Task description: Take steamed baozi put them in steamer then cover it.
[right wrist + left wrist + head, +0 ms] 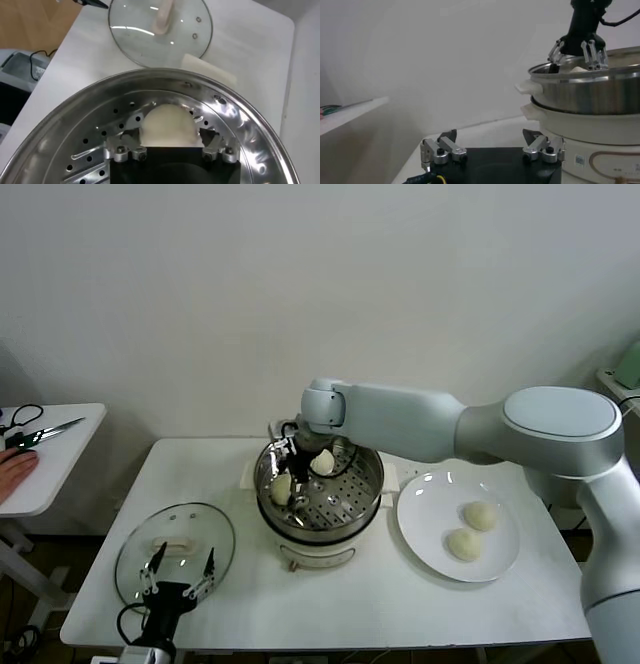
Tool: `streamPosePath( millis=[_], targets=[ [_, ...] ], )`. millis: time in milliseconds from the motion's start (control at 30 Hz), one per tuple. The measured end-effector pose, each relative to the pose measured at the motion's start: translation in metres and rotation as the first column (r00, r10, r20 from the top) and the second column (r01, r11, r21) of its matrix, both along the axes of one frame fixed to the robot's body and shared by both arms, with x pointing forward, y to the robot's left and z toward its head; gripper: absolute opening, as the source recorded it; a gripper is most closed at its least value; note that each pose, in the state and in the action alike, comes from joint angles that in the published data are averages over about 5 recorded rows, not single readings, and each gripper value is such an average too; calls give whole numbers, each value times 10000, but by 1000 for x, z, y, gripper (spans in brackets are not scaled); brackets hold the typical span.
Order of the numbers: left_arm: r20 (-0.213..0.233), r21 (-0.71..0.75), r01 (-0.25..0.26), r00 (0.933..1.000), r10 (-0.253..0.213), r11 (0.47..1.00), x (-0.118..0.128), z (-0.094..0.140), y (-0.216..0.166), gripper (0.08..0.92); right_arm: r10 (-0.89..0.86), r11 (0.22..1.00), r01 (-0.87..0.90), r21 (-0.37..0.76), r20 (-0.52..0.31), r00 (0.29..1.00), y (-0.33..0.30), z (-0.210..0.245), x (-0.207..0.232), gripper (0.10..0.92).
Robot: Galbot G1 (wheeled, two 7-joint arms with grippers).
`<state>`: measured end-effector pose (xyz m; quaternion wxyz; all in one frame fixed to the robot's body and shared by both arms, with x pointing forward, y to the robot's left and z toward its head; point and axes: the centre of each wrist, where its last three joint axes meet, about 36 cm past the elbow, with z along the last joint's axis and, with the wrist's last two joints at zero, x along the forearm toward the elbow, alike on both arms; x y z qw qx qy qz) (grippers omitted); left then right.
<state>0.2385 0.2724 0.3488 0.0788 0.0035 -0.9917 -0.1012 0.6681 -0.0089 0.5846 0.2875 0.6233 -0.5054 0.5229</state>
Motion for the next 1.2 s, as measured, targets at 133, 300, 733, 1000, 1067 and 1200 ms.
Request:
streamPosePath(
  millis=[133,300,733,1000,1067,1200],
  targets=[
    [8,5,2,10000,-2,10000,0,1,0,823,24,10000,-24,-17,111,9999,-20,22,1,823],
    [35,3,27,10000,-27,10000,0,2,-1,823,-142,9999,145,-83,287,9995,-66,57,4,823],
    [31,52,39,10000,-39,10000,1,1,-5,823,-1198,9924,1201,-281,130,9927,-237,67,-26,823],
    [19,153,-52,10000,52,9999,-1,4,-2,823,-1864,9800,1852,-727,-92,9824,-320,9,-54,823],
    [-10,172,-65,10000,65,9998,-2,4,-1,823,-1945,9770,1925,-913,-128,9808,-334,-8,-60,823],
    [-78,177,-103,9999,105,9998,-5,3,-2,823,-2106,9692,2068,-1336,-152,9775,-357,-40,-69,823]
  ],
)
